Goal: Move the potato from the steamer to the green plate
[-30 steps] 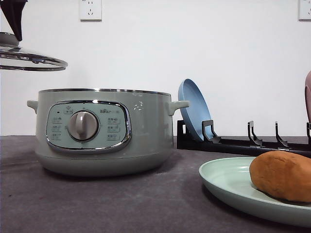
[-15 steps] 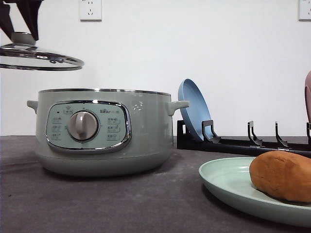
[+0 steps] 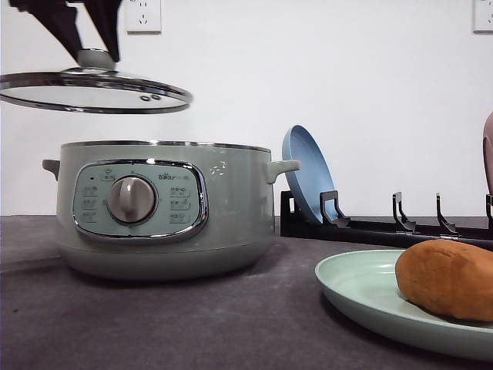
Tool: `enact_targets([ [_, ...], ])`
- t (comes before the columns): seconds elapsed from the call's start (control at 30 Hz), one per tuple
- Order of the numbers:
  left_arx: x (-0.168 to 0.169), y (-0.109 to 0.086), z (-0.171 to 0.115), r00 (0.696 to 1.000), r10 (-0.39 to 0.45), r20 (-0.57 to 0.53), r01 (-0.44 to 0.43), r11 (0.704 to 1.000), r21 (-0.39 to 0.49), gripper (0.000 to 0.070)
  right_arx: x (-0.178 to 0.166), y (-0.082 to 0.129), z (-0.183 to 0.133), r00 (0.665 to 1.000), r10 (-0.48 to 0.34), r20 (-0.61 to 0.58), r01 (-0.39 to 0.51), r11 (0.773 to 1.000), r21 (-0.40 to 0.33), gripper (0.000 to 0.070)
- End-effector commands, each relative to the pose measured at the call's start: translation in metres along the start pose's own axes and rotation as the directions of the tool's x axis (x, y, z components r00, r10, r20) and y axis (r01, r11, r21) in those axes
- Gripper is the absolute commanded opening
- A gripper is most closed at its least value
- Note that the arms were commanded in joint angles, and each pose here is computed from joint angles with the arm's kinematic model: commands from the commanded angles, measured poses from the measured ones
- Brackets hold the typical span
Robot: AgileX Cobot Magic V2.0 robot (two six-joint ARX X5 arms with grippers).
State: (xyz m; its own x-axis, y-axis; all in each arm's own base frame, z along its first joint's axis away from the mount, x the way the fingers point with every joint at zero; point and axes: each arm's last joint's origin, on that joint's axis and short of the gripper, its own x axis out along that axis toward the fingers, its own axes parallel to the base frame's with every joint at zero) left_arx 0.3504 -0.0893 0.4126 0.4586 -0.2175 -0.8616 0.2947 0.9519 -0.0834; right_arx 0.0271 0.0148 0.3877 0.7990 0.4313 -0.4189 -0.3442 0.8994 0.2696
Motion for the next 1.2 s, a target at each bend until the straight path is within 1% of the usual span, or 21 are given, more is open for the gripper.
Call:
enact_targets([
  [0.0,-0.014,-0.009,0.002,0.998,-0.015,0.059,0.014,1.000,0.024,0.0000,-0.003,0.001,0.003,1.000,0.008,0.018,-0.008,1.000,0.008,0.0700],
  [0.2,-0.012,-0.036,0.001,0.997,-0.056,0.051,0.051,0.995,0.089,0.0000,-0.003,0.001,0.003,1.000,0.008,0.019,-0.008,1.000,0.008,0.0700],
  [0.67,-0.011,-0.072,-0.004,0.993,-0.111,0.036,0.103,0.979,0.177,0.0000,-0.003,0.001,0.003,1.000,0.009,0.019,-0.009,1.000,0.012,0.0700],
  [0.9,-0.011,-0.083,-0.006,0.991,-0.127,0.031,0.118,0.972,0.202,0.0000,-0.003,0.001,0.003,1.000,0.008,0.018,-0.009,1.000,0.011,0.0700],
  [1.17,-0.006,-0.085,-0.007,0.992,-0.127,0.012,0.122,0.971,0.207,0.0000,-0.003,0.001,0.003,1.000,0.009,0.018,-0.009,1.000,0.015,0.0700],
])
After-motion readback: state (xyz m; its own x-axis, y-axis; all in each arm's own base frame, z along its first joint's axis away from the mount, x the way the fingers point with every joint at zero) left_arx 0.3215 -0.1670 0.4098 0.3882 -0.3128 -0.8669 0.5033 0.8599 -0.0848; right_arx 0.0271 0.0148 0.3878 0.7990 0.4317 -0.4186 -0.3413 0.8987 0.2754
